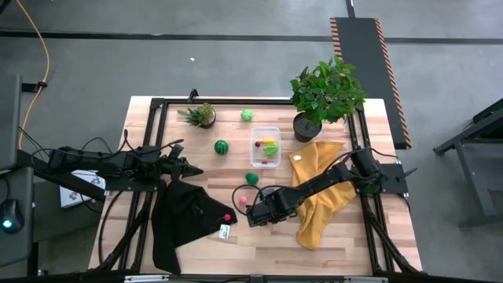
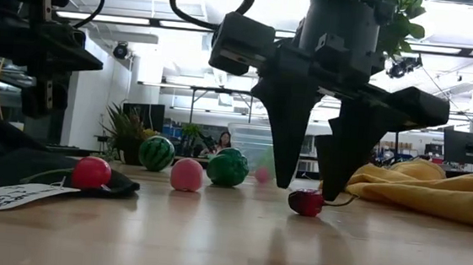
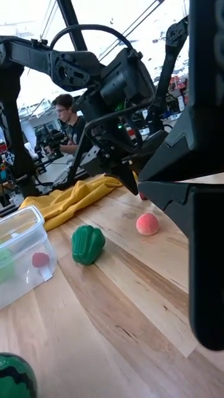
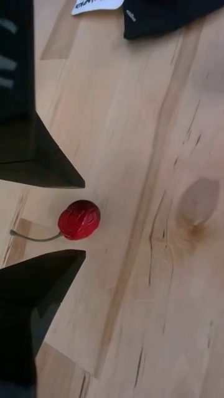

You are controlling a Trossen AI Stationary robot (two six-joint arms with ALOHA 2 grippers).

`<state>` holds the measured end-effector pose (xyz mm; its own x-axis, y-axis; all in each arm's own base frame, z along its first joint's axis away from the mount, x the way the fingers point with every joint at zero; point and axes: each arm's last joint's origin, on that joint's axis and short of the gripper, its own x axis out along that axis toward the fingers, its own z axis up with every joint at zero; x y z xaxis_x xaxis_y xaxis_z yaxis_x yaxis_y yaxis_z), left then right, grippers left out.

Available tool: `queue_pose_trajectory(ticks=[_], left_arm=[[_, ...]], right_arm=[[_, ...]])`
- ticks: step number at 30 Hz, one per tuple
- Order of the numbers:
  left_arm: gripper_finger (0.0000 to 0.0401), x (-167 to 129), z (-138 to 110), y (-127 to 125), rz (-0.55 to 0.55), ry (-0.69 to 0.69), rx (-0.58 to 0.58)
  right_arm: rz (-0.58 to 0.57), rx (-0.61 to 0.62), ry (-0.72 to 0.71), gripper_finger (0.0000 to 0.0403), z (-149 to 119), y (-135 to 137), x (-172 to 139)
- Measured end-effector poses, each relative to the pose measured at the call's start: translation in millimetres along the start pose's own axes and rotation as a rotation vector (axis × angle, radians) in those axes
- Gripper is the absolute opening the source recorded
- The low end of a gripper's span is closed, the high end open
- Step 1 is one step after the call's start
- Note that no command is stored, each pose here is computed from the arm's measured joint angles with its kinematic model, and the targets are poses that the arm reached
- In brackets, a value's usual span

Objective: Pick and placing Produce into tupperware
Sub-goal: Put the right red cherry into the transparent bin

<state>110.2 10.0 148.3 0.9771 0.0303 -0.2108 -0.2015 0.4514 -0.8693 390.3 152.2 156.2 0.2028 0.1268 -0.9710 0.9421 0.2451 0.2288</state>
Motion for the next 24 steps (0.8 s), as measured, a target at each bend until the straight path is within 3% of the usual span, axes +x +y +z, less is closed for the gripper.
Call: queue_pose_trajectory(ticks=[24], left_arm=[[0.0001, 0.0, 0.0, 0.0, -0.001, 0.0, 0.0]], right_arm=[[-0.022, -0.001, 0.013, 0.016, 1.9, -0.8, 8.1]])
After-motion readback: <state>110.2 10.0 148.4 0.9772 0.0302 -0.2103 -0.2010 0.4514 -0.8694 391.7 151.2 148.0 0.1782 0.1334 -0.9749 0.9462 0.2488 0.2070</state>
